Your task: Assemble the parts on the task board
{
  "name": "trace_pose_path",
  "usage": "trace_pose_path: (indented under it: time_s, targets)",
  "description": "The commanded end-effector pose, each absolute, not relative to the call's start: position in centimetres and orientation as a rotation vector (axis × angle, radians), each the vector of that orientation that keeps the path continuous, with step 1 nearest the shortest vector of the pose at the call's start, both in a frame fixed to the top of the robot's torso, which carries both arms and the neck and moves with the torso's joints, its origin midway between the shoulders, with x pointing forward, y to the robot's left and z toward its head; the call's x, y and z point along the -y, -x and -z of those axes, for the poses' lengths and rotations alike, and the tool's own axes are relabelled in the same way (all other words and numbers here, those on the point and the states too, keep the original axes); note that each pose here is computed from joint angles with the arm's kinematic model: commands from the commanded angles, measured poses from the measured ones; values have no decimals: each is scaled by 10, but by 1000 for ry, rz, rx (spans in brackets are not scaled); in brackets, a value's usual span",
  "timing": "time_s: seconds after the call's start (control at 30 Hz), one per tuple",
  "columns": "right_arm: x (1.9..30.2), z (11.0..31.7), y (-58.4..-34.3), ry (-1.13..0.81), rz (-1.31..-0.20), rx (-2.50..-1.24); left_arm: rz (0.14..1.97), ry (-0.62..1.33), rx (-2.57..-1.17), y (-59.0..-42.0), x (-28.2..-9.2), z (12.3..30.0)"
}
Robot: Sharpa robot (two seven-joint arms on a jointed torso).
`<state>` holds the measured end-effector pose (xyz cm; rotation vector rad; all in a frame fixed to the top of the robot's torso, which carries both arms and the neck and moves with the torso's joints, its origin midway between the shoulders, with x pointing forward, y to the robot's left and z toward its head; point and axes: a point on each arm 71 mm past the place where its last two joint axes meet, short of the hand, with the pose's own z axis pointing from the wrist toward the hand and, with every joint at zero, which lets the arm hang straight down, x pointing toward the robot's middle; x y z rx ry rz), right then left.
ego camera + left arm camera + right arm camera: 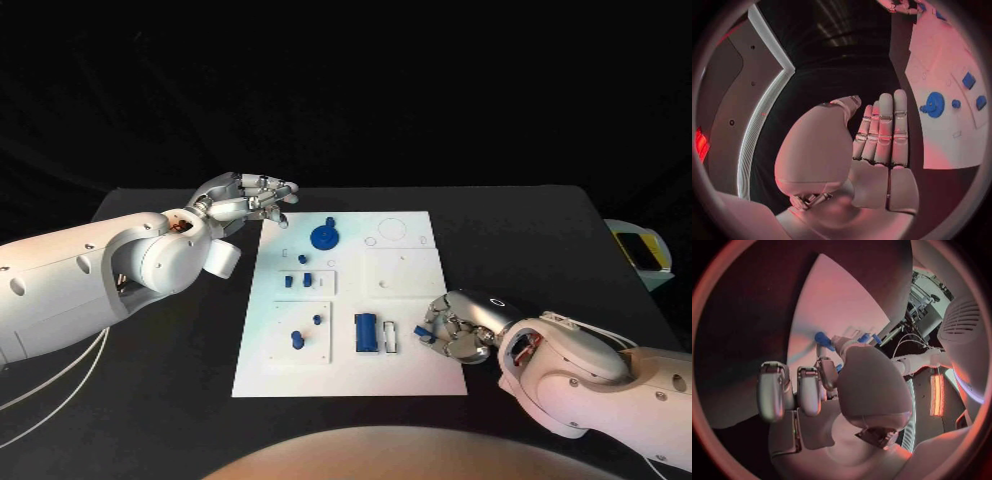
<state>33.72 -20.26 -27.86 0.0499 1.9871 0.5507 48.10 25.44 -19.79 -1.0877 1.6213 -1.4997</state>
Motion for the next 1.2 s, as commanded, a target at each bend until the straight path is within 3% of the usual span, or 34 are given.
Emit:
trace_pose_path:
  time_s: [0.03, 0.57, 1.2]
  targets:
    - [198, 277, -336, -124, -576, -1993, 1523, 1080, -1625, -480, -252, 197]
    - [177, 279, -336, -243, -654, -2023, 1526, 1080, -1630, -480, -251, 197]
    - [166, 287, -342, -239, -659, -2056, 1528, 1080, -1635, -479, -251, 197]
